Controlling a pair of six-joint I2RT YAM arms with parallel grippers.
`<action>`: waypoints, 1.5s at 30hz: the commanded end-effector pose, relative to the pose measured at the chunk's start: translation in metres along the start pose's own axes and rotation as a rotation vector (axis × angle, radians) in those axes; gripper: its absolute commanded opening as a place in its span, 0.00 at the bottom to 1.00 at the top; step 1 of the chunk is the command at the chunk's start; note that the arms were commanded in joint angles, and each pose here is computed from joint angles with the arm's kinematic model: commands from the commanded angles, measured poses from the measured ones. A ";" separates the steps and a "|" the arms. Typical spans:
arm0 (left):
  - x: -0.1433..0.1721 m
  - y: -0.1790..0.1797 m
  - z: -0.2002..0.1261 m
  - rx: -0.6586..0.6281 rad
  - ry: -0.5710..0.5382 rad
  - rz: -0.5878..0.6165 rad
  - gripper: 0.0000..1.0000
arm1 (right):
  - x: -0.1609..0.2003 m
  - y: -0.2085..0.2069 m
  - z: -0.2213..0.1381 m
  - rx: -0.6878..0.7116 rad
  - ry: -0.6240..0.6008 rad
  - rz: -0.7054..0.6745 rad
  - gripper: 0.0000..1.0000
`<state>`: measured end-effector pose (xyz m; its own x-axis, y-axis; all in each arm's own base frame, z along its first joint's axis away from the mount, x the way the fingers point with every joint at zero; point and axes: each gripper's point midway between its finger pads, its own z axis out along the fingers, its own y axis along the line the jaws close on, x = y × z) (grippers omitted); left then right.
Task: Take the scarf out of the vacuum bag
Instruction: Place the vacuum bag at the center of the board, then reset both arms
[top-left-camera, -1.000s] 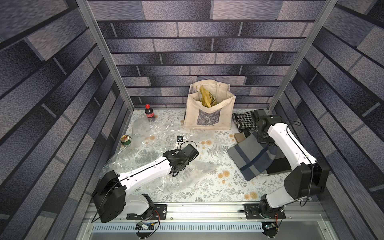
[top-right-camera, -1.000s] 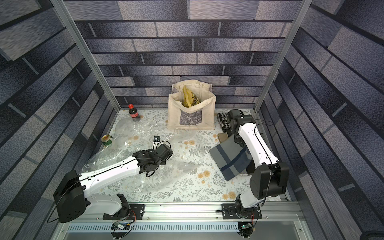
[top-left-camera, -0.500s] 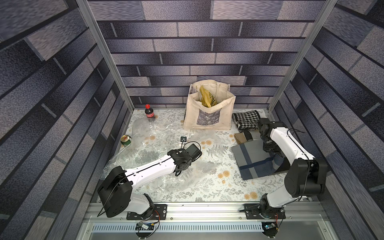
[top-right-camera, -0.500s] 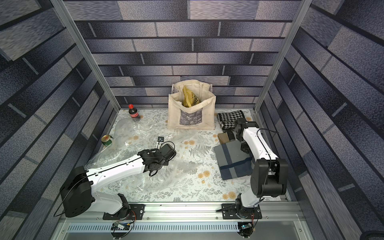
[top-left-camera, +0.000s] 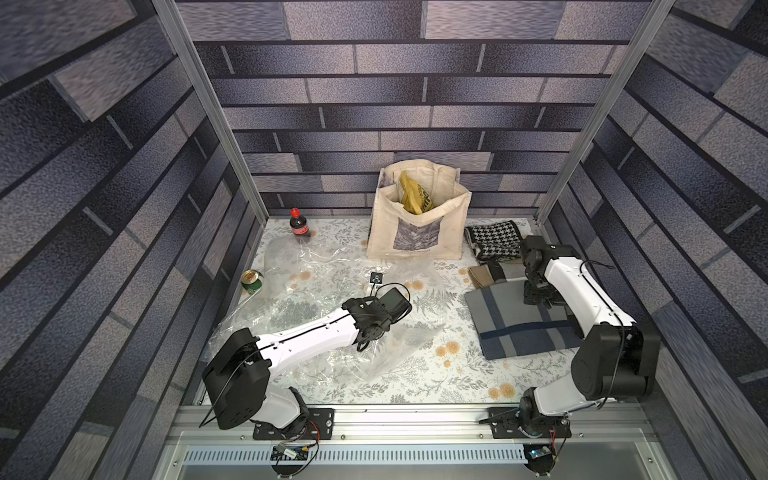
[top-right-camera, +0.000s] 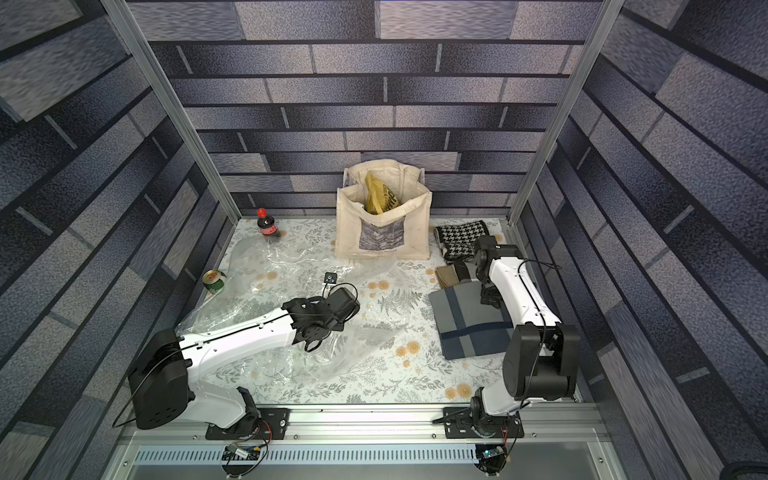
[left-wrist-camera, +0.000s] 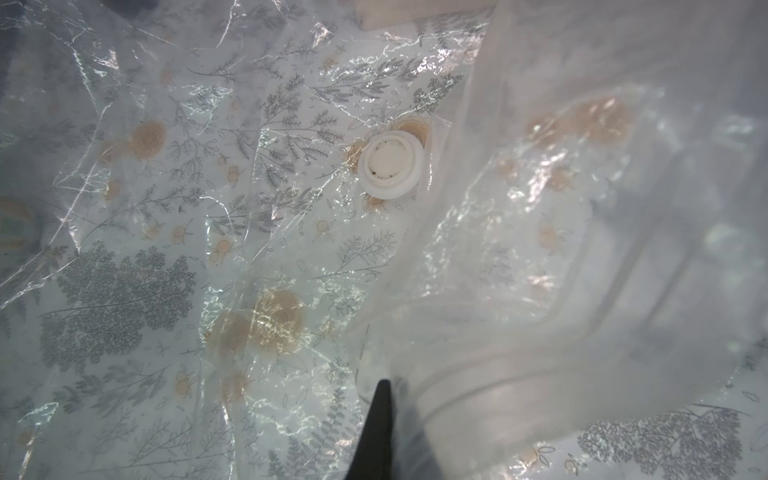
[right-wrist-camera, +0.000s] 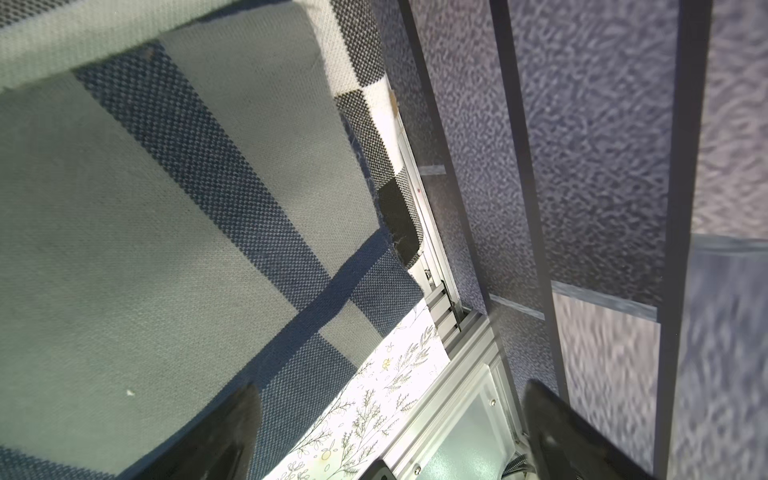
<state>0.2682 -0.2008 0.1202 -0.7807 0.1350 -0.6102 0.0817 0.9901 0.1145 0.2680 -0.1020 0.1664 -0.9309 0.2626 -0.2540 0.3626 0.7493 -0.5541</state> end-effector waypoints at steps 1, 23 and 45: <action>-0.011 -0.013 -0.005 0.042 -0.017 0.024 0.23 | -0.004 -0.008 -0.012 -0.028 -0.054 0.050 1.00; -0.108 0.108 -0.124 0.299 -0.451 -0.451 1.00 | -0.053 0.080 -0.215 -1.269 -0.658 0.224 1.00; -0.072 0.226 -0.042 0.022 -0.535 -0.719 1.00 | -0.023 0.145 -0.204 -1.310 -0.824 0.008 1.00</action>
<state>0.3023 -0.0123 0.1604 -0.5272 -0.5911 -0.6105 -0.3578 0.8060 -0.4715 0.3323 0.1317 0.2564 -0.5639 0.2866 -0.7745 -0.3086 0.7968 0.5195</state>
